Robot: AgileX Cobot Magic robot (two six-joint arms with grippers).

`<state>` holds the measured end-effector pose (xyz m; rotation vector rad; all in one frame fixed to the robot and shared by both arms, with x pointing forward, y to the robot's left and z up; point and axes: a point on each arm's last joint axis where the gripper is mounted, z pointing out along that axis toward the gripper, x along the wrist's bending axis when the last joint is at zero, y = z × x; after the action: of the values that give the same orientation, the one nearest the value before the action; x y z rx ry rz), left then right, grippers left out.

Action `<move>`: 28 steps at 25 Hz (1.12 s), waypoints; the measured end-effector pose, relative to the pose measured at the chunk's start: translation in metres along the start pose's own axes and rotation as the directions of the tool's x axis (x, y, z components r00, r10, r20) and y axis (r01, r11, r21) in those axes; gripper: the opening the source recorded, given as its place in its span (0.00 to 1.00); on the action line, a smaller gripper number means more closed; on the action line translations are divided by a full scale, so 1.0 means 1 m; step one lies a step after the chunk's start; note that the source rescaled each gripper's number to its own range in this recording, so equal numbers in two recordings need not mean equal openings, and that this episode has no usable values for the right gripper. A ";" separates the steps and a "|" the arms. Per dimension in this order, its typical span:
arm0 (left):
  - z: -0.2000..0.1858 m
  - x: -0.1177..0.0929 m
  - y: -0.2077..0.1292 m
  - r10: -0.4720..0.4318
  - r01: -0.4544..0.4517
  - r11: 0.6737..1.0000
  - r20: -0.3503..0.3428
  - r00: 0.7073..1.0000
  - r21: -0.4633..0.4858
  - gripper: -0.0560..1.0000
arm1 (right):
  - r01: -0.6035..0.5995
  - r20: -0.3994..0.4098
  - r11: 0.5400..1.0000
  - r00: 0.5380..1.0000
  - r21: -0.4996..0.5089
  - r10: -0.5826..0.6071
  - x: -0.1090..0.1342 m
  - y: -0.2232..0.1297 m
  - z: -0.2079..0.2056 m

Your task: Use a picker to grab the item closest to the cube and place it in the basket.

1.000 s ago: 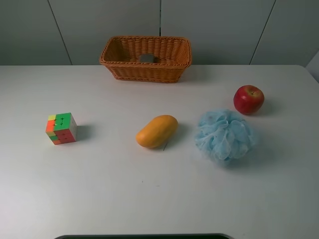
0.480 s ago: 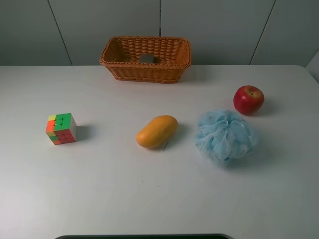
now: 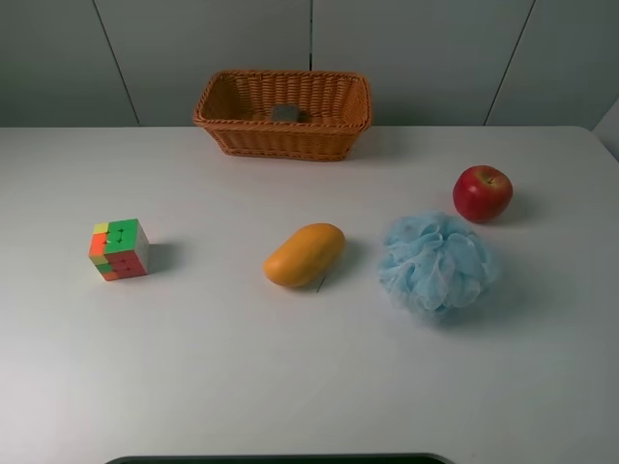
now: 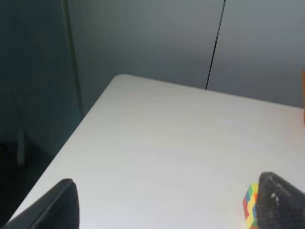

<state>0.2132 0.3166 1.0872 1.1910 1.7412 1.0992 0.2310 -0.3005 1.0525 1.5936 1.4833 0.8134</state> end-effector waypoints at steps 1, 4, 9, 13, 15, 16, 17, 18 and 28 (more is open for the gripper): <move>0.005 0.000 -0.004 0.006 -0.006 1.000 -0.002 1.000 0.022 0.90 | 0.000 0.000 1.000 1.000 0.000 0.000 0.000 0.000 0.000; 0.018 -0.002 -0.016 0.022 -0.022 0.998 0.007 1.000 0.060 0.90 | 0.000 0.000 1.000 1.000 -0.001 0.000 0.000 0.000 0.000; 0.025 -0.003 -0.025 0.058 -0.059 0.991 0.017 0.998 0.116 0.85 | 0.000 0.000 1.000 1.000 -0.001 0.000 0.000 0.000 0.000; 0.026 -0.004 -0.026 0.070 -0.073 0.990 0.029 0.997 0.119 0.76 | 0.000 0.000 1.000 1.000 -0.001 0.000 0.000 0.000 0.000; 0.026 -0.004 -0.026 0.073 -0.076 0.990 0.030 0.997 0.119 0.76 | 0.000 0.000 1.000 1.000 -0.001 0.000 0.000 0.000 0.000; 0.026 -0.004 -0.026 0.075 -0.078 0.990 0.030 0.997 0.120 0.76 | 0.000 0.000 1.000 1.000 -0.001 0.000 0.000 0.000 0.000; 0.026 -0.004 -0.026 0.075 -0.078 0.990 0.030 0.997 0.120 0.76 | 0.000 0.000 1.000 1.000 0.001 0.000 0.000 0.000 0.000; 0.026 -0.004 -0.026 0.075 -0.078 0.989 0.030 0.997 0.122 0.76 | 0.000 0.000 1.000 1.000 0.001 0.000 0.000 0.000 0.000; 0.026 -0.004 -0.026 0.077 -0.080 0.989 0.030 0.997 0.121 0.76 | 0.000 0.000 1.000 1.000 0.001 0.000 0.000 0.000 0.000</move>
<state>0.2297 0.3136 1.0539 1.3525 1.7770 1.0305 0.2308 -0.3005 1.0523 1.5946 1.4841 0.8126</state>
